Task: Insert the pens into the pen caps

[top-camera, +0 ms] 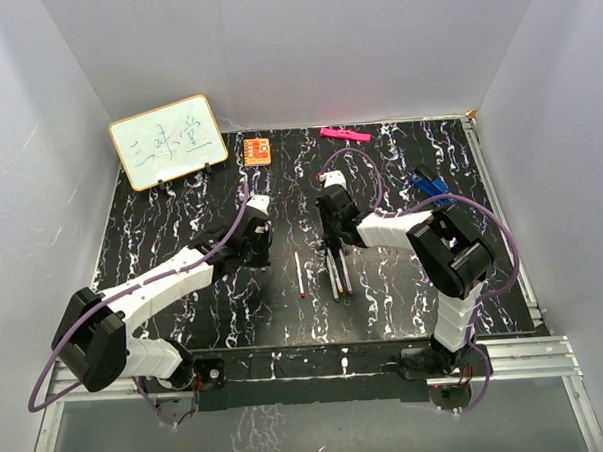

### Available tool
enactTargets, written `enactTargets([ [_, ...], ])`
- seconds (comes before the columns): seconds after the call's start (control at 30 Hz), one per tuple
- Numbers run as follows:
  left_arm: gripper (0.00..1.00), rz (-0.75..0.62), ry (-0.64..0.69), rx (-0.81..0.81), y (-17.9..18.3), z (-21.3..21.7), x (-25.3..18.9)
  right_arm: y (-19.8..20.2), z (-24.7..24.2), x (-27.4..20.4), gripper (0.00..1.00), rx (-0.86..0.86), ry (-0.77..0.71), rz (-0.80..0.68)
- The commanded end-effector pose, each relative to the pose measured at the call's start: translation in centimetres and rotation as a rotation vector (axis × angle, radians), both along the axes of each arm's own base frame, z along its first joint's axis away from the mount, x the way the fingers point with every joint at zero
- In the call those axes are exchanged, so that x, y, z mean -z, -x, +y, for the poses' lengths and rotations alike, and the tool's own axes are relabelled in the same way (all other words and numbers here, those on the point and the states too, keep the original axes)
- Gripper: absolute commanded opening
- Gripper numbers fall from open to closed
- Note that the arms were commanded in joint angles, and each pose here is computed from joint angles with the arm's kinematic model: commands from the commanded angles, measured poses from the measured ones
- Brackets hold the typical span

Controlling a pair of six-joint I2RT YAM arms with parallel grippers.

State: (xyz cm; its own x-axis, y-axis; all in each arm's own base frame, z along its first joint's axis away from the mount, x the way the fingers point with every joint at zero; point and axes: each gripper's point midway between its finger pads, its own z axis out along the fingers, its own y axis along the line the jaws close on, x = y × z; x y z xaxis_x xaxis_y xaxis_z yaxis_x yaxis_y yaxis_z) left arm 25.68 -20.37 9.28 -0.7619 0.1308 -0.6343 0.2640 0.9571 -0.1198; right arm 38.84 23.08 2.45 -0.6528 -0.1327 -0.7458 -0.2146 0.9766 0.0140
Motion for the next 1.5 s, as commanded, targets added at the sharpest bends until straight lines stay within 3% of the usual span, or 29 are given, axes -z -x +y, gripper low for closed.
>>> enactTargets([
  [0.0, 0.0, -0.011, -0.018, -0.004, -0.1, 0.6, 0.0, 1.5, -0.9, 2.1, 0.0, 0.014, 0.076, 0.104],
  [0.27, 0.0, -0.036, -0.016, -0.009, -0.5, 0.7, -0.5, -0.2, 0.8, 0.4, 0.0, -0.004, 0.033, 0.075],
  [0.6, 0.0, -0.116, 0.032, 0.021, -1.4, -0.2, -2.2, -4.0, 5.1, -7.1, 0.0, -0.075, -0.143, -0.111],
  [0.83, 0.0, -0.185, 0.153, 0.132, -1.8, -3.0, -3.7, -4.8, 5.5, -13.1, 0.0, -0.106, -0.274, -0.286],
  [1.13, 0.0, -0.336, 0.416, 0.276, -1.3, -7.0, -6.9, -2.2, 3.2, -23.5, 0.0, -0.163, -0.596, -0.59],
  [1.47, 0.0, -0.375, 0.669, 0.398, -0.8, -11.3, -10.8, 1.7, 3.1, -28.7, 0.0, -0.269, -0.936, -0.751],
])
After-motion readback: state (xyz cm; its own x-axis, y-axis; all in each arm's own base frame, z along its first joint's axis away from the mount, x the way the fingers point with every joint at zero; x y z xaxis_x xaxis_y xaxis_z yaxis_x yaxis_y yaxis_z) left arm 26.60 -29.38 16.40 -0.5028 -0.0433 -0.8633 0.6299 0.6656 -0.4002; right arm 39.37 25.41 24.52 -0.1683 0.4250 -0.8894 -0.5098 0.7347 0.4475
